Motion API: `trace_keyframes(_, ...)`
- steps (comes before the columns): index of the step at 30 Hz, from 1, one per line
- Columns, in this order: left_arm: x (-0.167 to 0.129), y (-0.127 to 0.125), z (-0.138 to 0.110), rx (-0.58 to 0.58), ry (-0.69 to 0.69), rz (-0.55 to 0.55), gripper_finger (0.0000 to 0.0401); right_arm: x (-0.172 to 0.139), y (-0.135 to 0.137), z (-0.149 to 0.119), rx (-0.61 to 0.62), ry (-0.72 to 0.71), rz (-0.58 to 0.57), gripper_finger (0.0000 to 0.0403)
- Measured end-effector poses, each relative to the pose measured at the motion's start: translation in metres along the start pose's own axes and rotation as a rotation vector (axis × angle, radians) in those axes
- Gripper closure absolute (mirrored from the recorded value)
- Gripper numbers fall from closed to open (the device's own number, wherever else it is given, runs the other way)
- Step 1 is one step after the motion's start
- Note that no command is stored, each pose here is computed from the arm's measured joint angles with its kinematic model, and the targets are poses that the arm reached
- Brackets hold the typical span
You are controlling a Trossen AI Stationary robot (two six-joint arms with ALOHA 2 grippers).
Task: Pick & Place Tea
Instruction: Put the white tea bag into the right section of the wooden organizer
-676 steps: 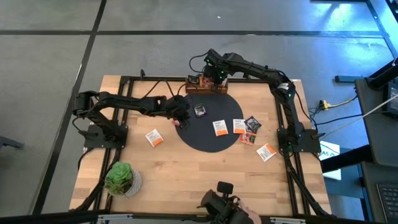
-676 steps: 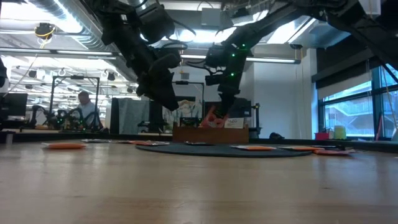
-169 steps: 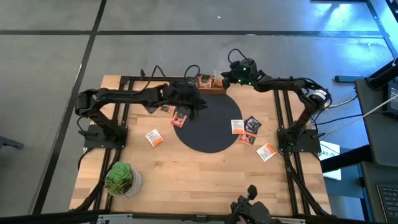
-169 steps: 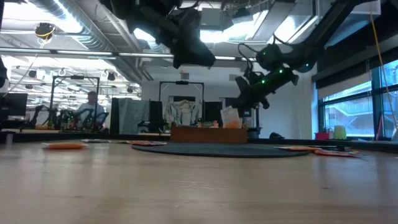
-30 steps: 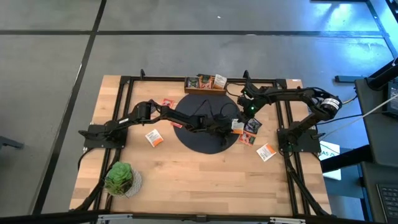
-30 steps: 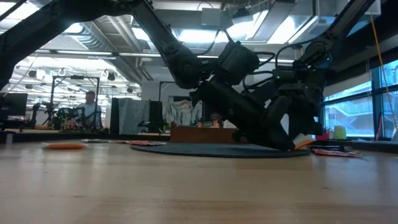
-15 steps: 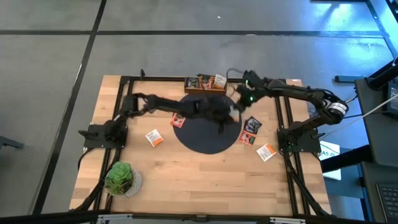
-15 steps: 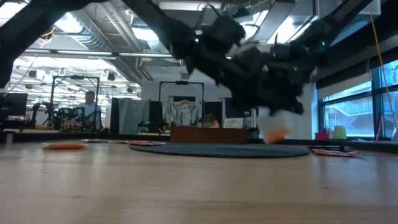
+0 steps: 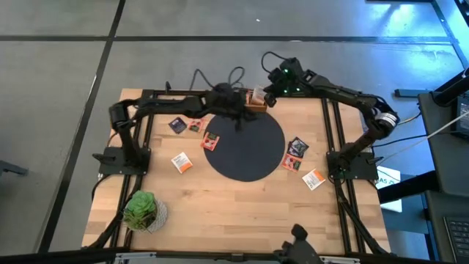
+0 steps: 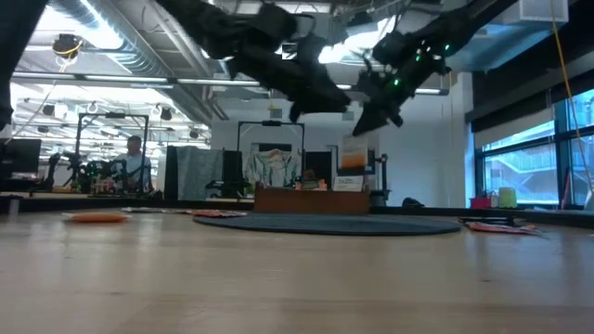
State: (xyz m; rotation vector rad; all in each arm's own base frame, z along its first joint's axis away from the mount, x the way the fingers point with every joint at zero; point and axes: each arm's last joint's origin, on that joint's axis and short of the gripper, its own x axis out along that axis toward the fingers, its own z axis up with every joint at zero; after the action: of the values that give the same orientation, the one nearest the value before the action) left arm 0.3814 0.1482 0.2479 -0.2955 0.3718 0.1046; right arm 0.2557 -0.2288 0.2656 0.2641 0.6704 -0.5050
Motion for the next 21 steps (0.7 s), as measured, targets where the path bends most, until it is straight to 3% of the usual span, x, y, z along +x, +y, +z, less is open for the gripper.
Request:
trace_keyframes(6,-0.032,-0.008,-0.012,-0.010,-0.057,0.002,0.0306,0.042,-0.010,-0.011,-0.031,0.033,-0.003,0.0401)
trace_keyframes(11,-0.039,-0.013,-0.019,-0.021,-0.052,0.020,0.0306,0.067,-0.016,-0.018,-0.043,0.021,-0.046,0.0402)
trace_keyframes(21,-0.037,-0.020,-0.023,-0.002,-0.040,0.023,0.0306,0.073,-0.018,-0.025,-0.130,0.087,-0.106,0.0399)
